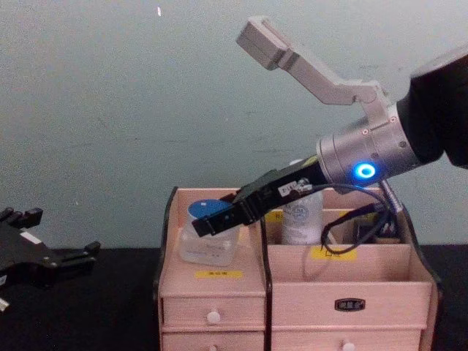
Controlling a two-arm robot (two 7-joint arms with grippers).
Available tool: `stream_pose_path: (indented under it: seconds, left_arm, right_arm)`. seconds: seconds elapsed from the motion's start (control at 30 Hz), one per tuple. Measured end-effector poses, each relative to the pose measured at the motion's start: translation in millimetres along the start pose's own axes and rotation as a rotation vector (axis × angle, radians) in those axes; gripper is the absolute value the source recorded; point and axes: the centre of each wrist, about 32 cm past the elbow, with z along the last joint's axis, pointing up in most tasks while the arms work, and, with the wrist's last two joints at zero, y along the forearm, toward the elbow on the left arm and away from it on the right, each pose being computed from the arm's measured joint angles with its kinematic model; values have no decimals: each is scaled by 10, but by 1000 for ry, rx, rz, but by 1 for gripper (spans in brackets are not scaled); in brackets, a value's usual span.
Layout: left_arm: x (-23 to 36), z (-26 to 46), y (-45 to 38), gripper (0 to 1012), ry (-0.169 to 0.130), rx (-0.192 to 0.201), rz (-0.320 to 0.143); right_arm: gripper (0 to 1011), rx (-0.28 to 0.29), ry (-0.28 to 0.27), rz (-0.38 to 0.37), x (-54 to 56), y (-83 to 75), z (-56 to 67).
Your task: Pick up the facial cleanser and watermelon frost from the table and place them into the tiered storage box.
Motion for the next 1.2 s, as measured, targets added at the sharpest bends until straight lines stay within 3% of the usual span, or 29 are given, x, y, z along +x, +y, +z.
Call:
stream_pose_path:
  seconds: [0.13, 0.43, 0.93, 1.03, 1.2]
  left_arm:
    - [0, 0, 0, 1001, 0, 0, 0]
    - [0, 0, 0, 1001, 0, 0, 0]
    - [0, 0, 0, 1001, 0, 0, 0]
    - [0, 0, 0, 1001, 0, 0, 0]
    - [0, 0, 0, 1001, 0, 0, 0]
  right_arm:
    - [765, 1, 1, 0, 0, -1, 0]
    - [1000, 2, 2, 0, -1, -2, -3]
    - [1000, 5, 2, 1, -5, -8, -1]
    - [1000, 31, -3, -2, -19, -50, 23]
    - [1000, 133, -33, -33, -69, -251, 117]
